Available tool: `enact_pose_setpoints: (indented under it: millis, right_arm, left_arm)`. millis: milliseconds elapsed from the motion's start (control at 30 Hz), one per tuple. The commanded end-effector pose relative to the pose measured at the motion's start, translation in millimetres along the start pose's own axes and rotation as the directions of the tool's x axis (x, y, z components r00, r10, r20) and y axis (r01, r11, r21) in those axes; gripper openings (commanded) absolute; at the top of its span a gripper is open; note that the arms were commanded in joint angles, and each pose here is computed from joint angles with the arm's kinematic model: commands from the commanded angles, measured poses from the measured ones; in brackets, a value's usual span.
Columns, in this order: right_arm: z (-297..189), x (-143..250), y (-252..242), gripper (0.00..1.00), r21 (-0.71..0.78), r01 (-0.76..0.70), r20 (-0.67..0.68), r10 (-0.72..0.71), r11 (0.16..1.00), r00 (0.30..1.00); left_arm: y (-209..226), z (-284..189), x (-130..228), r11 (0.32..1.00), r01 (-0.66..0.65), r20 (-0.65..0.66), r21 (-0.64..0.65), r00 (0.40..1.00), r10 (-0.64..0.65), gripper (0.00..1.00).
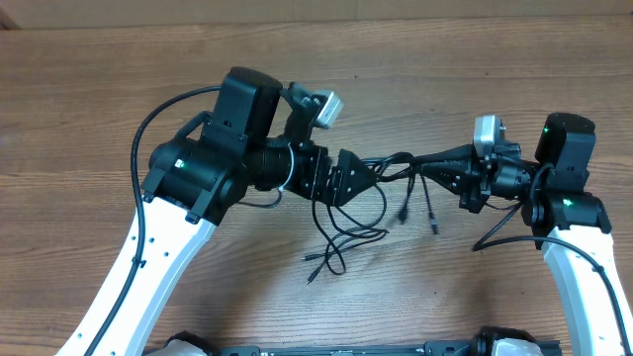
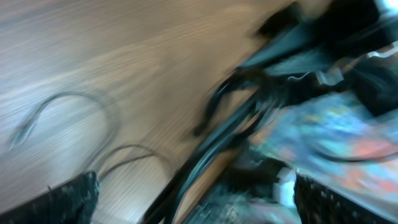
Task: Untangle cables
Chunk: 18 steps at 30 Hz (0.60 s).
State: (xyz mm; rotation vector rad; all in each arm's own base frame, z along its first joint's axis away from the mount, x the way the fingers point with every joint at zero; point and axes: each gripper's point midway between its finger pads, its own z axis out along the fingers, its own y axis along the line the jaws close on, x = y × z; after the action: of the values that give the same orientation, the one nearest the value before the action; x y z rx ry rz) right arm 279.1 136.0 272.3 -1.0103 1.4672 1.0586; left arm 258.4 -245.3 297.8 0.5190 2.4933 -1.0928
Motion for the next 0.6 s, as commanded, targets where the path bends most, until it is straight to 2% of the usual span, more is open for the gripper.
enact_pose_setpoints:
  millis: [0, 33, 133, 233, 300, 467, 567]
  right_arm:
    - [-1.1, 1.1, -11.4, 0.04, 0.063, -0.072, -0.025, 0.074, 0.995, 0.997]
    - [-1.1, 1.7, -11.3, 0.04, 0.064, -0.085, -0.026, 0.086, 0.994, 0.996]
    - [-1.1, 3.3, -10.4, 0.04, 0.064, -0.125, -0.027, 0.127, 0.99, 0.992]
    - [-1.1, 5.9, -8.9, 0.04, 0.062, -0.151, -0.031, 0.153, 0.987, 0.988]
    - [-1.1, 8.7, -7.1, 0.04, 0.061, -0.18, -0.035, 0.182, 0.982, 0.983]
    - [-0.9, 8.9, -2.2, 0.04, 0.038, -0.205, -0.03, 0.206, 0.978, 0.978]
    - [-0.8, 6.7, 0.9, 0.04, 0.018, -0.205, -0.022, 0.205, 0.979, 0.979]
  left_arm:
    - [49.0, -18.6, -5.1, 0.942, -0.069, 0.04, -0.329, 0.995, 0.087, 1.0]
    - [55.4, -20.9, -4.0, 0.927, -0.081, 0.031, -0.366, 0.995, 0.099, 0.99]
    - [44.8, -17.4, -9.4, 0.938, -0.15, 0.032, -0.314, 0.985, 0.168, 1.0]
    - [29.0, -12.1, -11.9, 0.92, -0.302, 0.011, -0.248, 0.949, 0.315, 1.0]
    - [13.0, -4.5, -10.8, 0.845, -0.492, -0.02, -0.211, 0.866, 0.499, 1.0]
    - [-7.9, 7.4, -1.8, 0.664, -0.733, -0.071, -0.149, 0.677, 0.732, 1.0]
    - [-9.1, 8.4, -0.9, 0.635, -0.759, -0.078, -0.145, 0.649, 0.757, 1.0]
